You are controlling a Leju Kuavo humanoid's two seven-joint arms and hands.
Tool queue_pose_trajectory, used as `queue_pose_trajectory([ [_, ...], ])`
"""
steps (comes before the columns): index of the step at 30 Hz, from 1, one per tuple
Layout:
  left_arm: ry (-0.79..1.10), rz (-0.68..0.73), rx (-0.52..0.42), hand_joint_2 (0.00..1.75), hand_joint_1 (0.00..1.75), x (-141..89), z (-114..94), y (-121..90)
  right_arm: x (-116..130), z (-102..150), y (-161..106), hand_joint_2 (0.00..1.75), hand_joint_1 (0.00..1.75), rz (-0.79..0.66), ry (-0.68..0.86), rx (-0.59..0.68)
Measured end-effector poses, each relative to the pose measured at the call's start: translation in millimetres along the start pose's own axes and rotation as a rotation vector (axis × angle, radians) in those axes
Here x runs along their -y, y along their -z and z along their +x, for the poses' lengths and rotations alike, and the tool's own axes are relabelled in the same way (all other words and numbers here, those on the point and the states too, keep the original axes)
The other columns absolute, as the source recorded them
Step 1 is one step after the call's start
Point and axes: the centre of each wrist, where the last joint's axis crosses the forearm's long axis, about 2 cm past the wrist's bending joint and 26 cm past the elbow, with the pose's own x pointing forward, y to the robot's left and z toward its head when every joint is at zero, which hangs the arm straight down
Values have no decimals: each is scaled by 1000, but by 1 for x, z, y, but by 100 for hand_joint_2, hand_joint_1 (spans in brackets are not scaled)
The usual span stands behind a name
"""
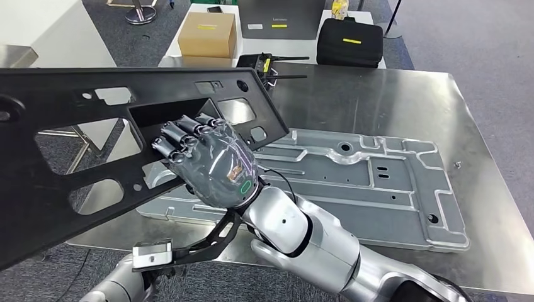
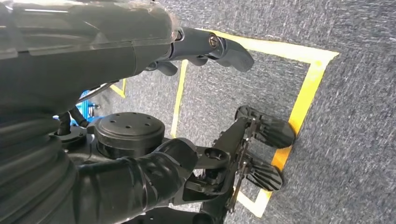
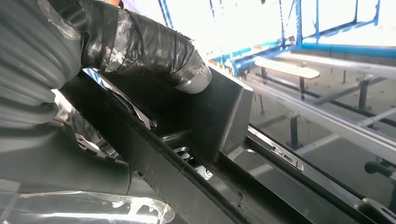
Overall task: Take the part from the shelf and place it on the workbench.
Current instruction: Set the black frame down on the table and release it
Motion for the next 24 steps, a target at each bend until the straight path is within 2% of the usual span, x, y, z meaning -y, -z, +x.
queue_pose_trajectory([
  [10, -11, 13, 13, 175, 0, -5, 1, 1, -4, 5, 1, 175, 175, 78, 71, 15],
  [24, -28, -9, 23, 175, 0, -5, 8, -2, -6, 7, 0, 175, 175, 102, 100, 24],
])
